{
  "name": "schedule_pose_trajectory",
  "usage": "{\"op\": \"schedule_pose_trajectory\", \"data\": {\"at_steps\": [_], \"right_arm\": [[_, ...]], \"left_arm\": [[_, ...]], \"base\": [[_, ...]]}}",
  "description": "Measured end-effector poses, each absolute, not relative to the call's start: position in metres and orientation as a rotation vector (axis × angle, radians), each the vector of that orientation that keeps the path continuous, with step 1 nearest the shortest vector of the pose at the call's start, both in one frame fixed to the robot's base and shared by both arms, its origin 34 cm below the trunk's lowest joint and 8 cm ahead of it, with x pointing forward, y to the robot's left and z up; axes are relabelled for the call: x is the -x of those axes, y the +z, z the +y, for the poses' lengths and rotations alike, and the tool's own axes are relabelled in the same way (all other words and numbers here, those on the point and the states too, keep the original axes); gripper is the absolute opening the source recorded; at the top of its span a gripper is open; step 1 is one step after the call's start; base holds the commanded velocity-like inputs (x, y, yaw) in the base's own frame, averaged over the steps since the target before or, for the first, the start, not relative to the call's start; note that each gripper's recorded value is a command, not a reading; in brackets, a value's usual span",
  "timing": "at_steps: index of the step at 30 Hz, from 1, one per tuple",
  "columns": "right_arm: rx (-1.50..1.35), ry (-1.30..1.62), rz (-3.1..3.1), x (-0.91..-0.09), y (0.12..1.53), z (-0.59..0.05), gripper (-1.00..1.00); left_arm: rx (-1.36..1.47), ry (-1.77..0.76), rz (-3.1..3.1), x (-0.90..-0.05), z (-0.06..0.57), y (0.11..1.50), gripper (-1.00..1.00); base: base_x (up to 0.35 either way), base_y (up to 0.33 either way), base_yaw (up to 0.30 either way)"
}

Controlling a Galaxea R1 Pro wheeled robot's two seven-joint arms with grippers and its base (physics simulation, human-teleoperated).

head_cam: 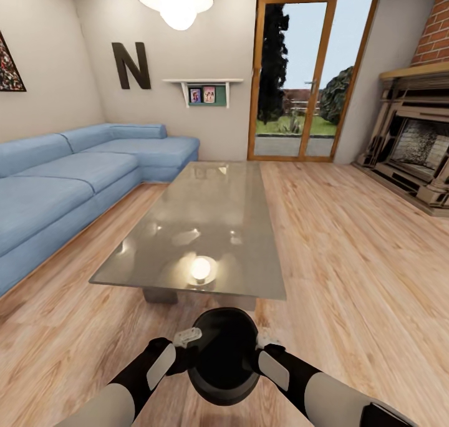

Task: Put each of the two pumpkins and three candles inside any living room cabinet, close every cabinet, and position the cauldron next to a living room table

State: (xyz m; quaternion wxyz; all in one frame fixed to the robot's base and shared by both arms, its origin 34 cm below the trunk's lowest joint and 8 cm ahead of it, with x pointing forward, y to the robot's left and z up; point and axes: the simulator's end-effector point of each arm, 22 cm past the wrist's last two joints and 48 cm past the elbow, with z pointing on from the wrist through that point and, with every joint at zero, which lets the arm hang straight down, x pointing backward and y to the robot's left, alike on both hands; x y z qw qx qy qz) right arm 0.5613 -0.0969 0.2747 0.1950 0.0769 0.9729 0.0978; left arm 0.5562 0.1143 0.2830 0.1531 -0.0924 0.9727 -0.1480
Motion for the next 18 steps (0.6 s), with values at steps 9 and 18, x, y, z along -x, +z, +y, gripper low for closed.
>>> {"op": "schedule_pose_trajectory", "data": {"at_steps": [9, 18], "right_arm": [[-0.219, 0.273, 2.756, -0.554, 0.260, -0.097, -1.00], [-0.225, 0.272, 2.779, -0.548, 0.248, -0.097, -1.00]], "left_arm": [[0.274, -0.424, 2.818, -0.549, 0.114, 0.269, -1.00], [0.281, -0.423, 2.841, -0.544, 0.114, 0.257, -1.00]], "base": [[0.000, 0.000, 0.000], [0.000, 0.000, 0.000]]}}
